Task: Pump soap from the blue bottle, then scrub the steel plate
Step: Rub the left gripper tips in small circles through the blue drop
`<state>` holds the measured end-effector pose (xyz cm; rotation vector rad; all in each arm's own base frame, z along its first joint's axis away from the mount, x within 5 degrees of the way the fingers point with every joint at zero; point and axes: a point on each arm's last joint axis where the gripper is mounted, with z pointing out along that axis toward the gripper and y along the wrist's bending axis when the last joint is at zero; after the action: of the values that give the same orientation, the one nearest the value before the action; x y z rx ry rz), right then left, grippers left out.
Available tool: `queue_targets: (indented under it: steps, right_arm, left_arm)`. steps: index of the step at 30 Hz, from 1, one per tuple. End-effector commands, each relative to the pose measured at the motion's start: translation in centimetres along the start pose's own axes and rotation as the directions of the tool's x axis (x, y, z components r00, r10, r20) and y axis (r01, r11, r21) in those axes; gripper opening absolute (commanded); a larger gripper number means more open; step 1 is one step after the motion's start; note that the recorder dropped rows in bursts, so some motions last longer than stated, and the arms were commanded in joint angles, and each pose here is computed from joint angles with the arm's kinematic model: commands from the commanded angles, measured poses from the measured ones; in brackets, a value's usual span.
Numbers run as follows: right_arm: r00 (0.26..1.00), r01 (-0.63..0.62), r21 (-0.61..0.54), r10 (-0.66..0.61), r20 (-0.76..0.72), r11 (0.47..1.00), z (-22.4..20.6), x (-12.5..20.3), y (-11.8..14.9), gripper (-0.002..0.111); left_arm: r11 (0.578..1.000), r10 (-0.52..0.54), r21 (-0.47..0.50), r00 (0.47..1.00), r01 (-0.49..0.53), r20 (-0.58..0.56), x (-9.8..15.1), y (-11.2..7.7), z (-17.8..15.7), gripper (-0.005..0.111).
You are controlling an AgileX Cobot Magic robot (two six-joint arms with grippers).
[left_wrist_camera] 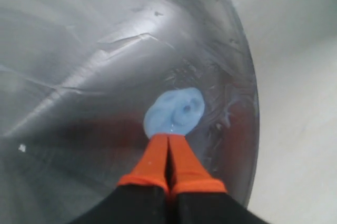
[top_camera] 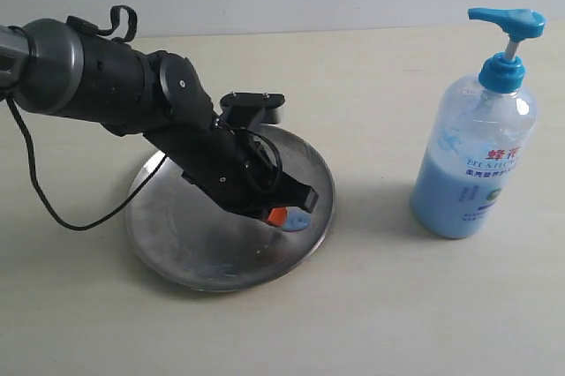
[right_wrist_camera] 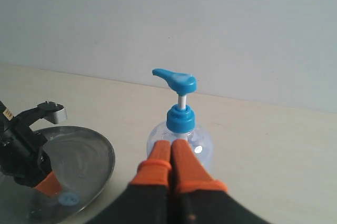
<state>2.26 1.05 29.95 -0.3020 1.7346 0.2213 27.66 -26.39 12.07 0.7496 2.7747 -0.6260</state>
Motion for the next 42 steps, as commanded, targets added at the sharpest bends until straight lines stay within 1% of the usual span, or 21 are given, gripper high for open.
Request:
queue_targets:
  steps: [1, 7, 14, 24, 28, 33, 37, 42]
  right_arm:
    - [1.000, -0.001, 0.003, 0.001, 0.015, 1.000, 0.00, 0.01, 0.00, 0.000]
    - [1.000, -0.001, 0.003, 0.001, 0.015, 1.000, 0.00, 0.01, 0.00, 0.000]
    - [1.000, -0.001, 0.003, 0.001, 0.015, 1.000, 0.00, 0.01, 0.00, 0.000]
    - [1.000, -0.001, 0.003, 0.001, 0.015, 1.000, 0.00, 0.01, 0.00, 0.000]
    - [1.000, -0.003, 0.002, 0.003, 0.018, 1.000, -0.04, 0.02, 0.01, 0.000]
    - [1.000, -0.006, 0.000, 0.006, 0.018, 1.000, -0.04, 0.01, 0.03, 0.000]
    - [1.000, -0.008, -0.001, 0.008, 0.016, 1.000, -0.04, 0.03, 0.04, 0.000]
    - [1.000, -0.008, -0.001, 0.008, 0.016, 1.000, -0.04, 0.03, 0.04, 0.000]
  left_arm:
    - [1.000, -0.014, 0.016, 1.000, 0.014, 0.010, -0.68, -0.30, 0.80, 0.000]
    - [0.999, -0.024, 0.024, 1.000, 0.024, 0.009, -1.16, -0.31, 1.37, 0.000]
    - [1.000, 0.021, 0.012, 1.000, -0.021, 0.007, -1.14, -0.20, 1.37, 0.000]
    - [0.999, 0.045, 0.013, 0.998, -0.044, -0.032, -0.78, -0.20, 1.37, 0.000]
    - [0.999, 0.031, 0.034, 0.998, -0.029, -0.061, -0.51, -0.39, 1.35, 0.000]
    - [0.997, -0.022, 0.073, 0.997, 0.028, -0.072, -0.44, -0.78, 1.32, 0.000]
    - [0.994, -0.061, 0.087, 0.997, 0.065, -0.048, -0.69, -0.91, 1.33, 0.000]
    - [0.996, -0.067, 0.066, 0.998, 0.067, 0.006, -1.17, -0.69, 1.35, 0.000]
